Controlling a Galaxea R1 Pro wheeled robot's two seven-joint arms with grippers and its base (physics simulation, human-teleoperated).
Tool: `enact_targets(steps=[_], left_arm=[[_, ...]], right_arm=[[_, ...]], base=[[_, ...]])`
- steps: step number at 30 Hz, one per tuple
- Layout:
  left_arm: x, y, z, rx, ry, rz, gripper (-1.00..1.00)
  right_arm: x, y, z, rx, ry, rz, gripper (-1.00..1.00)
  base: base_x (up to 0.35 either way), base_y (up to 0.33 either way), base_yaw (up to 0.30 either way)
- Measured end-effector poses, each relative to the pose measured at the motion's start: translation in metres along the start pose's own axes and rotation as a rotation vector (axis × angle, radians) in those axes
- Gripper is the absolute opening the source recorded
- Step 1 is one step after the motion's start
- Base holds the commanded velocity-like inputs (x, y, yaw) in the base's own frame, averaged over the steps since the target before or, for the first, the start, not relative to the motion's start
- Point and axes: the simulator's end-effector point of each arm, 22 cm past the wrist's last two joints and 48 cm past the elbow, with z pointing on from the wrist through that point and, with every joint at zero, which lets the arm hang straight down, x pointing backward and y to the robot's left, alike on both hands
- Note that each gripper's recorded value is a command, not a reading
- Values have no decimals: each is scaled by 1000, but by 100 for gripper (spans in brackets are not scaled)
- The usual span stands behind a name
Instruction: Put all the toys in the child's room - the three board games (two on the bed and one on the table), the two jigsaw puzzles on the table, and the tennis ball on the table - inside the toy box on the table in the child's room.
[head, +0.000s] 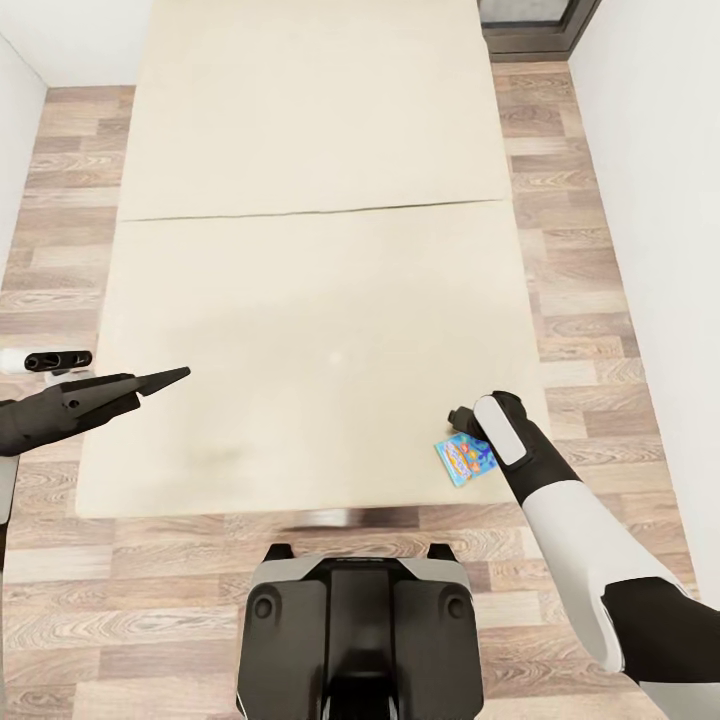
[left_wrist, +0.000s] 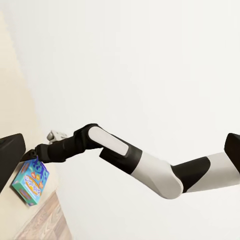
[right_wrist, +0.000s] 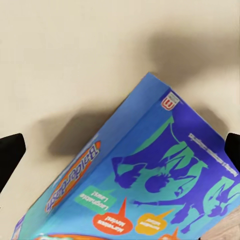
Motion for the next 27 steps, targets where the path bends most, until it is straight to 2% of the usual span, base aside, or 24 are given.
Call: enact_targets(steps=[5,11,27], left_arm=[[0,0,0,0,0,0,100],[0,0,0,0,1,-1,100],[1,0,1,1,3,-1,100]], right_arm=[[0,1,0,1,-1,-4,100],[-2,0,0,18,-21,-43,100],[-7,-5,0,29,-42,-39,100]], base=[[0,0,0],[0,0,0],[0,0,0]])
